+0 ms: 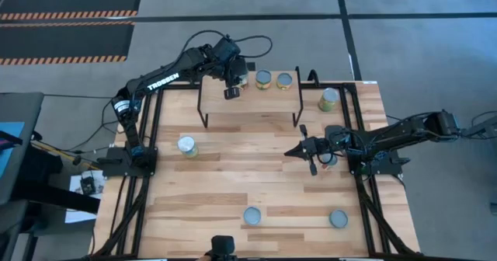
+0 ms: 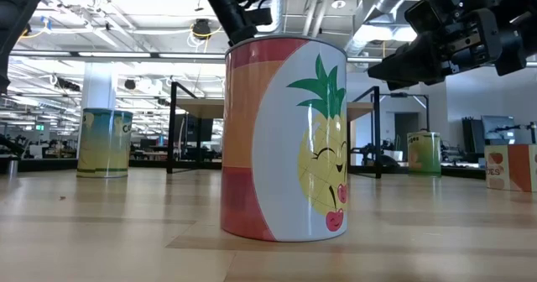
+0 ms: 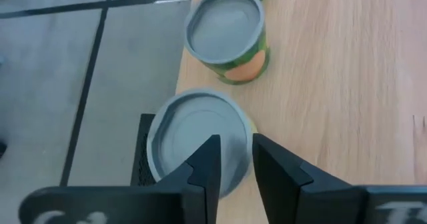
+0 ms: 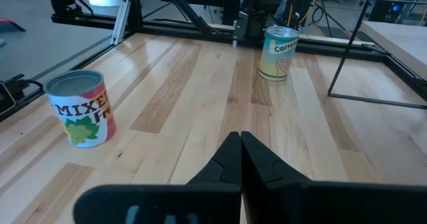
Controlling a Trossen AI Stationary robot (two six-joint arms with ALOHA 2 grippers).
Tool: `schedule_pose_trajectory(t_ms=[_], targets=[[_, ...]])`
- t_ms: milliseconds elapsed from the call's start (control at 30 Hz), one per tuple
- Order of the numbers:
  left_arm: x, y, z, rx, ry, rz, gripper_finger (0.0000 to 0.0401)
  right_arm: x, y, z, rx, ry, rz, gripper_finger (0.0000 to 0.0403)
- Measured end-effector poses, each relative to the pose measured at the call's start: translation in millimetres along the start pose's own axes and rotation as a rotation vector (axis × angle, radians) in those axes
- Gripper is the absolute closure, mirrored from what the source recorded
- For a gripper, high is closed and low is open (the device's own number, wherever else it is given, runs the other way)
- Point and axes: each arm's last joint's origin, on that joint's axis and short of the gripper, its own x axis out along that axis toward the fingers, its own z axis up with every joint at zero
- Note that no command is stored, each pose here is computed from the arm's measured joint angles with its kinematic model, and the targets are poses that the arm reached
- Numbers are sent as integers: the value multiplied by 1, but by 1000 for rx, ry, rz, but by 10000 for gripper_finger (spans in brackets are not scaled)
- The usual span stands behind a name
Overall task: Pick and place cans onto a shelf
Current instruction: Put the canned spaghetti sauce on the shelf, then put the canned carrots on the shelf
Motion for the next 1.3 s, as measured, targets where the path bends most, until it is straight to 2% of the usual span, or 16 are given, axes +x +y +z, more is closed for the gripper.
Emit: schedule_pose_trajectory(t_ms=[133,300,400,533,633,767,967,1067,1167,1300], targets=[[-5,1,1,15,-14,9,350,0,1,0,-2,-5,10,392],[-26,1,2,3,-53,26,395,1,5,5,-19,-50,27,392],[-37,-6,0,-1,-78,26,397,1,7,6,-25,-52,35,392],[-40,-22,-15,-31,-148,1,400,1,7,6,-24,-52,35,392],[-42,-41,-34,-51,-226,12,401,1,7,6,-23,-53,33,392],[-55,-75,-52,-57,-396,16,401,5,5,6,-21,-81,9,392],[-81,-129,-77,-91,-569,-89,401,18,5,8,-39,-205,3,392],[-90,-156,-87,-106,-575,-140,401,25,2,4,-43,-235,-7,392],[-94,-180,-96,-125,-541,-143,401,29,-6,1,-42,-273,-45,392],[-96,-207,-109,-145,-395,-125,401,30,-19,-1,-28,-317,-72,392]])
